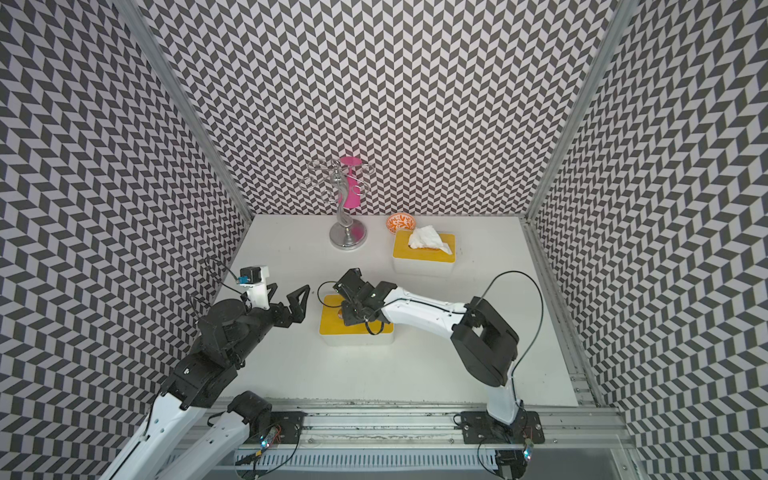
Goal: Put the tissue paper into the tissue box
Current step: Pull the paper towel from the tissue box.
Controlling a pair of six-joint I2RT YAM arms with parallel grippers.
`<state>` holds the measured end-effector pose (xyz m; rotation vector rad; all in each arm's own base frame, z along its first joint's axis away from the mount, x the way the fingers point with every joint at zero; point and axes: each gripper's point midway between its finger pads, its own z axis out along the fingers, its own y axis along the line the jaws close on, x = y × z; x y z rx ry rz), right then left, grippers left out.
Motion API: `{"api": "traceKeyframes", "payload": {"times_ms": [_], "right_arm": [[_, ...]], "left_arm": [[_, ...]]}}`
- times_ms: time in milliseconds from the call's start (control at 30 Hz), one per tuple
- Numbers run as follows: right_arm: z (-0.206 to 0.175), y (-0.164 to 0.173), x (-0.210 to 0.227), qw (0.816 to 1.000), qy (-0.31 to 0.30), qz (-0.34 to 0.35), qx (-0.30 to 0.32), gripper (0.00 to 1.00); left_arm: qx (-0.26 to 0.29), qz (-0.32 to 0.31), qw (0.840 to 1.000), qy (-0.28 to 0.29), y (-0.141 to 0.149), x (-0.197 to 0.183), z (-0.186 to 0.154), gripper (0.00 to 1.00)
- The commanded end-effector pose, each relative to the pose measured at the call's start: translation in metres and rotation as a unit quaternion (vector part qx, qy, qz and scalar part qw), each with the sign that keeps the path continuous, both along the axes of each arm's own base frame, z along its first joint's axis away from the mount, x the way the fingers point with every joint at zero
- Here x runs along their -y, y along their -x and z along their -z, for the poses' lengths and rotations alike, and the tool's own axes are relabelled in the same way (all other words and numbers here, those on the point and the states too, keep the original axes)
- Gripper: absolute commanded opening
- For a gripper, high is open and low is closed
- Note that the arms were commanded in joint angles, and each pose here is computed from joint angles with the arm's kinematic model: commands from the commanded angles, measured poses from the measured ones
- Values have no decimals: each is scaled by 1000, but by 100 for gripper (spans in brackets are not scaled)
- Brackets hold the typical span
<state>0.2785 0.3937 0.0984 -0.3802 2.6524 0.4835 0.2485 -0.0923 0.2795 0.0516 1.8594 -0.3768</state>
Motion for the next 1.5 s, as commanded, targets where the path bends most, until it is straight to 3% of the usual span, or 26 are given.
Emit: {"api": "traceKeyframes", "payload": {"times_ms": [0, 433, 700, 867, 1100, 1167, 1267, 1467], "right_arm": [[4, 3, -4, 1000, 10, -7, -4, 0], [-71, -6, -17, 995, -77, -10, 56, 0], [-78, -4, -13, 995, -75, -14, 63, 1], [-86, 2, -15, 994, -79, -42, 60, 26], [-149, 19, -2, 981, -107, -101, 129, 43], [-162, 26, 7, 971, -97, -136, 169, 45], [-173, 35, 23, 943, -66, -208, 250, 47], [-172, 68, 40, 826, -16, -384, 413, 51]], "left_arm": [[10, 2, 1000, 3, 1, 0, -4, 100], [10, 2, 1000, 4, 1, 0, -3, 100], [8, 0, 1000, 4, 0, 0, -2, 100], [7, 2, 1000, 4, 1, 1, -1, 100], [10, -5, 1000, 6, 2, -3, -3, 100], [15, -13, 1000, 8, 3, -6, -6, 100], [24, -21, 999, 14, 6, -10, -10, 100], [49, -42, 998, 28, 14, -22, -23, 100]]}}
